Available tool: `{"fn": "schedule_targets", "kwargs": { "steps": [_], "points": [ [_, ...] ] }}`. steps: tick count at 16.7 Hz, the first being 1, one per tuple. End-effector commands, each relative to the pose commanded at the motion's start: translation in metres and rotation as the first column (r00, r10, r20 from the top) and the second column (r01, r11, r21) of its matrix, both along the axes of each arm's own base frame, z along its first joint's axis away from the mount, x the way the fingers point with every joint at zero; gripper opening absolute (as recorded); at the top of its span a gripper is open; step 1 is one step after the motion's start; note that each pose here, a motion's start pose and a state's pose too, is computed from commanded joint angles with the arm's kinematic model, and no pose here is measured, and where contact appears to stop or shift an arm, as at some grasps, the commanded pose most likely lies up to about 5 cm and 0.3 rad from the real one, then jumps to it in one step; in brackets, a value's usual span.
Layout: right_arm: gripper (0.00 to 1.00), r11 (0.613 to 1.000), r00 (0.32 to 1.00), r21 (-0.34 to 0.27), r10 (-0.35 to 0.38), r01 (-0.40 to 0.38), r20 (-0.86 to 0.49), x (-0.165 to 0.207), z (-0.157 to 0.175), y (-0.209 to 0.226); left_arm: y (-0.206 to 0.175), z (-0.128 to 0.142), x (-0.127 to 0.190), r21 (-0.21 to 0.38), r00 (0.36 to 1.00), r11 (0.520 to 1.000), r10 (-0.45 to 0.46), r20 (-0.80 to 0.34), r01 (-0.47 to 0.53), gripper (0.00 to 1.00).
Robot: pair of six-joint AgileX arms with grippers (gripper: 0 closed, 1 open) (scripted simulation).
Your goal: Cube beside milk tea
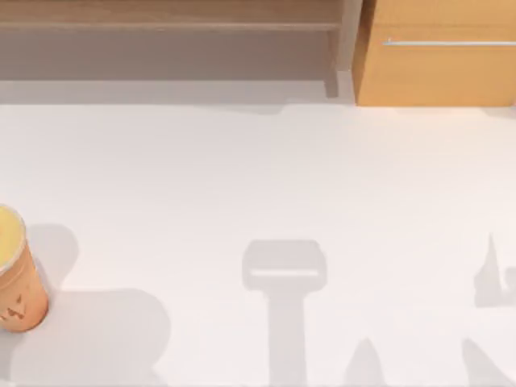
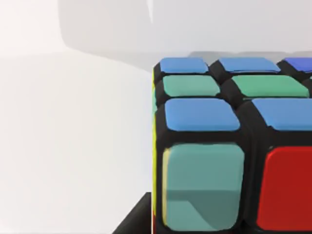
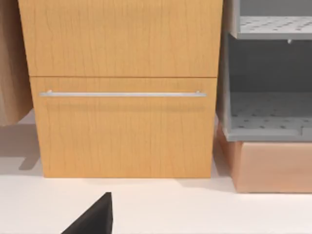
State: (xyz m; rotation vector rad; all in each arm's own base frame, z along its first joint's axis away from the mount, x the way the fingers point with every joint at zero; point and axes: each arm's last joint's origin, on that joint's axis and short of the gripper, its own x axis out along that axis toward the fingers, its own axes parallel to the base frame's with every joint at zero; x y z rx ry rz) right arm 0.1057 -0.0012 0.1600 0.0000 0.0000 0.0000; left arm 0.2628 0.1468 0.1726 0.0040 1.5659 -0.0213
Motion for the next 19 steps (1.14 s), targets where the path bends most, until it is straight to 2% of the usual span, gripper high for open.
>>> {"fn": "schedule_targets", "kwargs": {
  "steps": [13, 19],
  "points": [
    [1.0, 1.0, 1.0, 0.0, 0.0, 0.0, 0.0, 0.0, 0.0, 0.0, 0.0, 0.0, 0.0, 0.0, 1.0, 1.0, 0.0, 0.0, 0.0, 0.98],
    [1.0, 1.0, 1.0, 0.0, 0.0, 0.0, 0.0, 0.0, 0.0, 0.0, 0.0, 0.0, 0.0, 0.0, 1.0, 1.0, 0.0, 0.0, 0.0, 1.0]
  ]
}}
